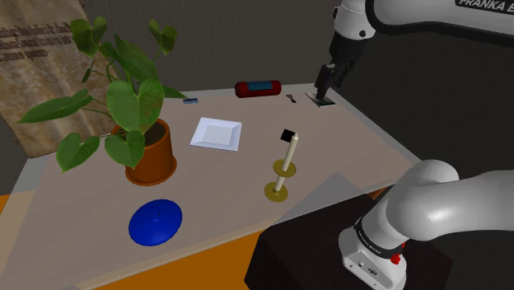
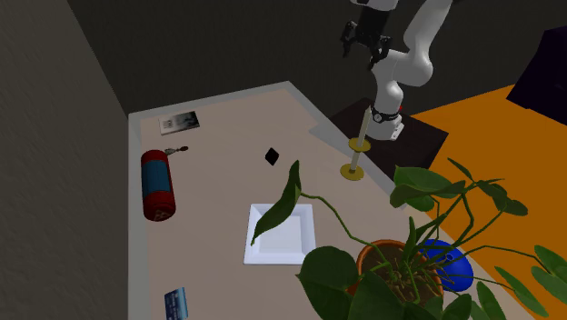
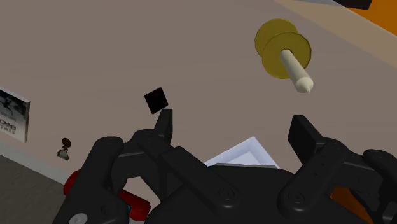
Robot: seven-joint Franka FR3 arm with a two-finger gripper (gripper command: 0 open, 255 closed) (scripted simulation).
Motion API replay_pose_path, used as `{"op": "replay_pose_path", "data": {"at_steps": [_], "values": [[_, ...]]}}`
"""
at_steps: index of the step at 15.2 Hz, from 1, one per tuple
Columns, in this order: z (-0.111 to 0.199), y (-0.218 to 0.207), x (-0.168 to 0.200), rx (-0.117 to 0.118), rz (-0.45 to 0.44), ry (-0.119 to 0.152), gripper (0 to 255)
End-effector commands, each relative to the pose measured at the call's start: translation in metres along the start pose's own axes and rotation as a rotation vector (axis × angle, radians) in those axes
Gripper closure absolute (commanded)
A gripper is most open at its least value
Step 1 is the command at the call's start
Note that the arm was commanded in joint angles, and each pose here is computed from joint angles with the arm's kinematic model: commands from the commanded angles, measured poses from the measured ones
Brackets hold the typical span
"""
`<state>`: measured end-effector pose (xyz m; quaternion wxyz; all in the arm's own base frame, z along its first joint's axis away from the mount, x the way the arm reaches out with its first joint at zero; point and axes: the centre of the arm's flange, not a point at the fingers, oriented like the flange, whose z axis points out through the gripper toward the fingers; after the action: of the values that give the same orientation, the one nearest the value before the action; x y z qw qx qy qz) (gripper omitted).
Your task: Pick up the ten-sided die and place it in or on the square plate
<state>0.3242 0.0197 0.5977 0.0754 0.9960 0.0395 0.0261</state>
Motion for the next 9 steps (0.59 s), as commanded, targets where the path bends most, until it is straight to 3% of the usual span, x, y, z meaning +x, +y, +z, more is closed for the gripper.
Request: {"op": "replay_pose_path", "data": {"at_steps": [1, 9], "values": [[0.000, 0.000, 0.000, 0.000, 0.000, 0.000, 0], [0.091, 0.028, 0.047, -0.015, -0.011, -0.021, 0]]}}
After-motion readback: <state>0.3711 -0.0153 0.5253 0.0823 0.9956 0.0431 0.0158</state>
